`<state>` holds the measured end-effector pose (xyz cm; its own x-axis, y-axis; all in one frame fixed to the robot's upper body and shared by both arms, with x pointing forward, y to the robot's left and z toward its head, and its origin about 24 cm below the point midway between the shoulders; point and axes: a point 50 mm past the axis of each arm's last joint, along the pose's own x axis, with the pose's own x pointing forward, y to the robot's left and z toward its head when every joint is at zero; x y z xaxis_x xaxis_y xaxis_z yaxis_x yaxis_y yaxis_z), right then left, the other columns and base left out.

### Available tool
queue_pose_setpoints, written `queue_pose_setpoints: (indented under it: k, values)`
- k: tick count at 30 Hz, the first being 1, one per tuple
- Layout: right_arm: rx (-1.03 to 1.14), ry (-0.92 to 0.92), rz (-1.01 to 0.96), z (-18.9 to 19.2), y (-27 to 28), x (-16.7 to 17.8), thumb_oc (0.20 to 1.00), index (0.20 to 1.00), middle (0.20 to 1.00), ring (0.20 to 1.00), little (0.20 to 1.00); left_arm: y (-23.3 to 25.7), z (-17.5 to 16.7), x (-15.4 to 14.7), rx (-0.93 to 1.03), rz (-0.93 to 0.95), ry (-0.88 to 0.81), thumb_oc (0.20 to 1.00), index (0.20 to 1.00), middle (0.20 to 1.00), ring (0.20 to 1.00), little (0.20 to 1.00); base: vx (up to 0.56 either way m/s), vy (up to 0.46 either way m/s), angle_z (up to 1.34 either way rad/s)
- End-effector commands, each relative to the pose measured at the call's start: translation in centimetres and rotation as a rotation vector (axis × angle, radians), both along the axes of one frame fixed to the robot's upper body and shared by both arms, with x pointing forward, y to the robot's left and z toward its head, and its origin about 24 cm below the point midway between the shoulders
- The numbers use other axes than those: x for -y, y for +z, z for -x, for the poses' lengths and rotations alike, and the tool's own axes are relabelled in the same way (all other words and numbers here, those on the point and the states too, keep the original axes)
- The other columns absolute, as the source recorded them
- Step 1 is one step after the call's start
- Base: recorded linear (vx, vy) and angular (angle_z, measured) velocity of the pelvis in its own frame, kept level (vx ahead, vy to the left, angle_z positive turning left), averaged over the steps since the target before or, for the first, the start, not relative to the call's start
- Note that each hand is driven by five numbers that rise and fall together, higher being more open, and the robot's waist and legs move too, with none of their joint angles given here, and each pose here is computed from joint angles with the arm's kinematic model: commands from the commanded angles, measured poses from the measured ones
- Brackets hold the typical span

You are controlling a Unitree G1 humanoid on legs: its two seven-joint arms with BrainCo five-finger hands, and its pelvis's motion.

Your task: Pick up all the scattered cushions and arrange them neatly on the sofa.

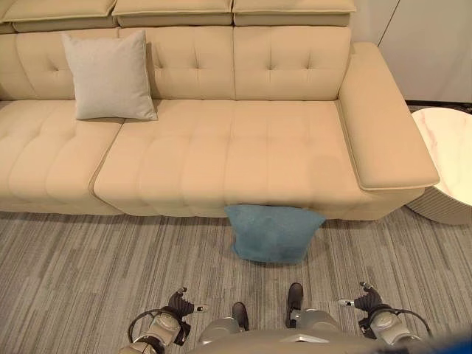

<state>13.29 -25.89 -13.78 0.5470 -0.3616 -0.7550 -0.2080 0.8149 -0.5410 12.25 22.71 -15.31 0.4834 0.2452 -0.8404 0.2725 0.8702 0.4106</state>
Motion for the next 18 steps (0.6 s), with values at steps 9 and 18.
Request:
queue_pose_setpoints:
  k: [9, 18]
  values:
    - [0.006, -0.016, 0.041, -0.1, 0.4, 1.3, 1.0, 1.0, 1.0, 1.0, 1.0, 0.7, -2.2, 0.9, 0.084, 0.025, -0.036, 1.0, 1.0, 1.0, 1.0, 1.0, 0.16, -0.025, 0.18]
    - [-0.003, 0.023, 0.017, -0.5, 0.1, 0.0, 1.0, 1.0, 1.0, 1.0, 1.0, 0.7, -1.7, 0.0, 0.074, 0.007, -0.007, 1.0, 1.0, 1.0, 1.0, 1.0, 0.17, 0.186, -0.31]
